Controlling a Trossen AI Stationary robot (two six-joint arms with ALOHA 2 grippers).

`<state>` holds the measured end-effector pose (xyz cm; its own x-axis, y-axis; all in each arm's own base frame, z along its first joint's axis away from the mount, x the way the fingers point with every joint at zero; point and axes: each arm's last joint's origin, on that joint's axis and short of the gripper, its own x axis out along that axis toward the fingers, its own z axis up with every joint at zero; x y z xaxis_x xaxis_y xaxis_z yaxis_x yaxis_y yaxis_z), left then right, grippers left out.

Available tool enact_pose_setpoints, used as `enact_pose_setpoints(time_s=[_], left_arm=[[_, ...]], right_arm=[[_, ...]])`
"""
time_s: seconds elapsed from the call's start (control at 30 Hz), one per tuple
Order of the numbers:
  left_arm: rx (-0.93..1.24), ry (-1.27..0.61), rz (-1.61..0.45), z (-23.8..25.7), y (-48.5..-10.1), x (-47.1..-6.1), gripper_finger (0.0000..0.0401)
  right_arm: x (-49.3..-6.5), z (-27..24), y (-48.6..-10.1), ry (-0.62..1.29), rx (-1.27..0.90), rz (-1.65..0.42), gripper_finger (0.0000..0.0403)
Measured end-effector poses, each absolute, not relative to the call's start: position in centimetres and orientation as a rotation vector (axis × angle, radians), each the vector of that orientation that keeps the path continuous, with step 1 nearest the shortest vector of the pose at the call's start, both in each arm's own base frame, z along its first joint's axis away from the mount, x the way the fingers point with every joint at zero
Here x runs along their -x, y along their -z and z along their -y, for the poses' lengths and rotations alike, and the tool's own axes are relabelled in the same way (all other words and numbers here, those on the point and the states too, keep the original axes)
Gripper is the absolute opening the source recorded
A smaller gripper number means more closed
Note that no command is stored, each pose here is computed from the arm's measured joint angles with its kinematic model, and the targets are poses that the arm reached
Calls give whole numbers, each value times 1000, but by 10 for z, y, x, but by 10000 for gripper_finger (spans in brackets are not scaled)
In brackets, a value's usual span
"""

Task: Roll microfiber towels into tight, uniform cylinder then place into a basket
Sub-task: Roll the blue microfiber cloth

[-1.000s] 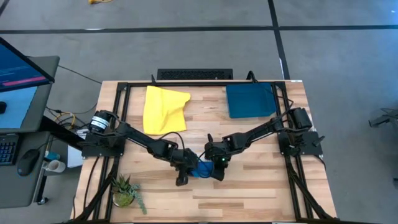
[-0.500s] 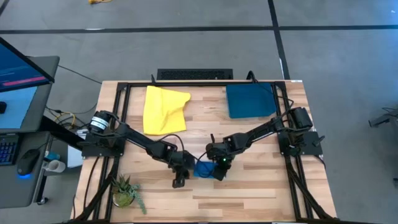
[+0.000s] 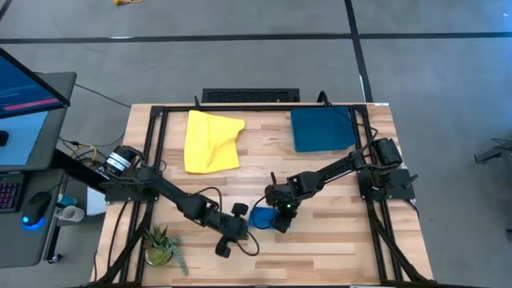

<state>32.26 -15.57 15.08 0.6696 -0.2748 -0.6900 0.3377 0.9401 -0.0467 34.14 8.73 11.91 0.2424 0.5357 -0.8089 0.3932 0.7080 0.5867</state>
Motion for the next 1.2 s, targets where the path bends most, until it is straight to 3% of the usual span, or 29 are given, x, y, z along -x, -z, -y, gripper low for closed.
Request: enact_pose_setpoints(time_s=[0.43, 0.7, 0.83, 1.2], left_arm=[[-146, 259, -697, 137, -154, -334, 1], [-143, 260, -706, 138, -132, -342, 0], [-158, 168, -710, 132, -131, -345, 0], [-33, 58, -792, 117, -118, -348, 0]], right_arm=[[-341, -87, -119, -114, -843, -1369, 37], [-342, -87, -119, -114, -841, -1365, 37], [-341, -89, -119, -115, -838, -1368, 37], [-341, -89, -119, -121, -840, -1374, 37]])
